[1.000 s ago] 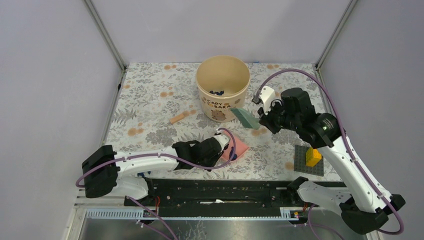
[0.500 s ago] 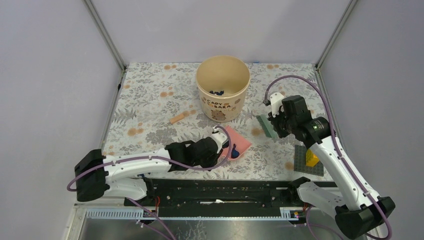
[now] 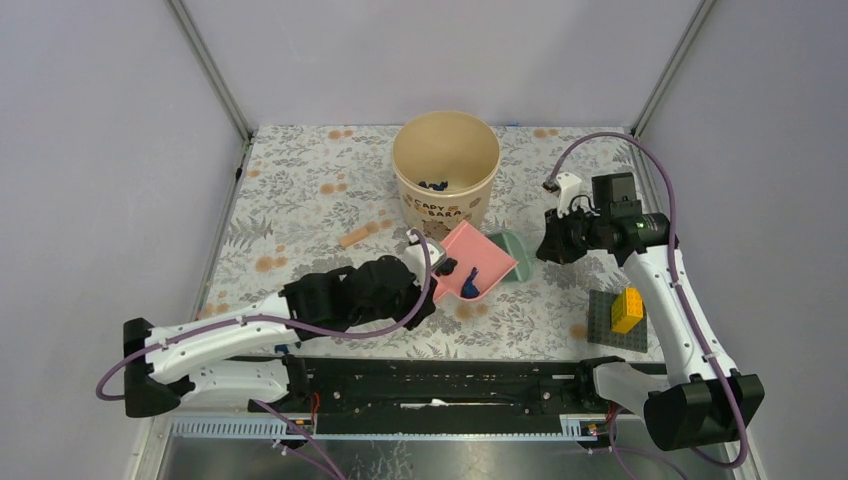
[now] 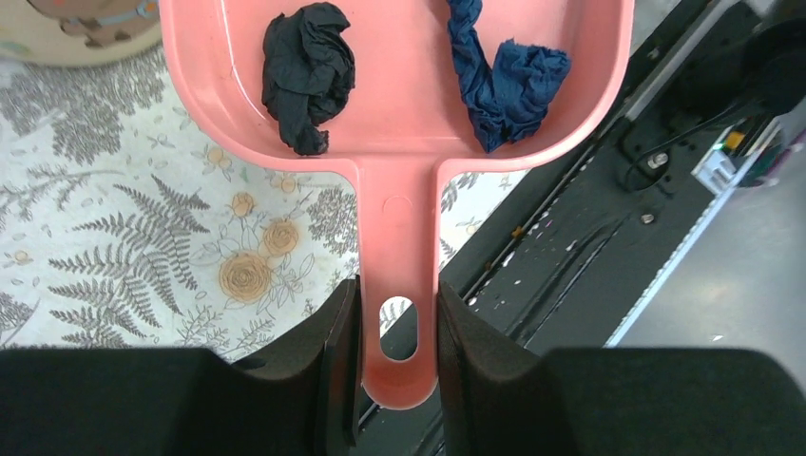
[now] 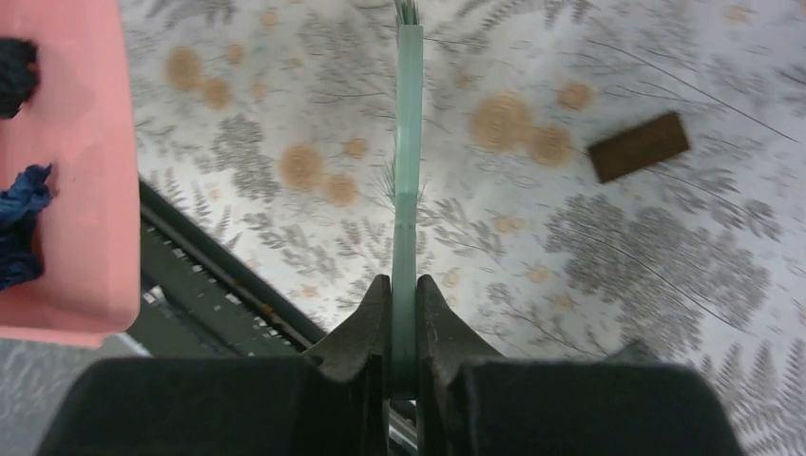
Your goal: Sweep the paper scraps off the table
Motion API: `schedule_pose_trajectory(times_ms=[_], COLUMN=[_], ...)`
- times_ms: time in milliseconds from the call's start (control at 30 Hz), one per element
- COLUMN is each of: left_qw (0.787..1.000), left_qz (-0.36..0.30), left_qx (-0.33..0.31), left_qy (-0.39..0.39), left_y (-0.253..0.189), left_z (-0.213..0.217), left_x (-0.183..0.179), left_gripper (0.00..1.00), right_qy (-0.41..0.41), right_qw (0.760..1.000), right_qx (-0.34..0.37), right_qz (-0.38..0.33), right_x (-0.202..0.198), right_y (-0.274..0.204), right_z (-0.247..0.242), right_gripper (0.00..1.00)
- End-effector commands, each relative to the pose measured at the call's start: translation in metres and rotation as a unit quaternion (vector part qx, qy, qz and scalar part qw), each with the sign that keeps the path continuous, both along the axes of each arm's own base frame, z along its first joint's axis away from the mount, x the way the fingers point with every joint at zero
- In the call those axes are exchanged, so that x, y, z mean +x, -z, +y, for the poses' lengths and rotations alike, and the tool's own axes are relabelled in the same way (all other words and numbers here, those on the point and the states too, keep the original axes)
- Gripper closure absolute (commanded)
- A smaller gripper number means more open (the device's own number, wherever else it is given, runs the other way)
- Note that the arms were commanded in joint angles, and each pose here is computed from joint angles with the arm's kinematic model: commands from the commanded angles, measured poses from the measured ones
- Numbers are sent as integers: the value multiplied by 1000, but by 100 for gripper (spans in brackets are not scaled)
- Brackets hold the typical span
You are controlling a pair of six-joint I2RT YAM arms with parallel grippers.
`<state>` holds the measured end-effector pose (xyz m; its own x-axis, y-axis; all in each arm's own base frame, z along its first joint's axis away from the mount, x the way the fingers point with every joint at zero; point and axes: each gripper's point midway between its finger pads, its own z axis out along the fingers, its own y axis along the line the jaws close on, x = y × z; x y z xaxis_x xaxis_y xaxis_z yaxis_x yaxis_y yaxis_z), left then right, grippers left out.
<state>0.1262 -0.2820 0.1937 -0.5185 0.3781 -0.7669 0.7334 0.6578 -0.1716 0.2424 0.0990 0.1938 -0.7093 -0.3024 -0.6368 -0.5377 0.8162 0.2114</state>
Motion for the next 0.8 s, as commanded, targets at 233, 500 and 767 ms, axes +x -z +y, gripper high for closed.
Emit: schedule_pose_trajectory(times_ms=[233,500,767], left_qw=[996,990,971], left_qz=[-71,-106,-52], left_qx=[-47,-58,-206], left_qy=[1,-77,-111], left_y=[-100,-138,-177], left_z=[-18,-35,-42], left_x=[20,65,130], left_gripper=[100,100,100], right_qy=[-125,-140,-135], right_qw=[979,964,962], right_qx=[157,214,222], right_qz=[25,73,81], right_x=[-38,-42,-42], right_y=[14,26,27], right_z=[53,68,69], right_gripper=[100,100,100])
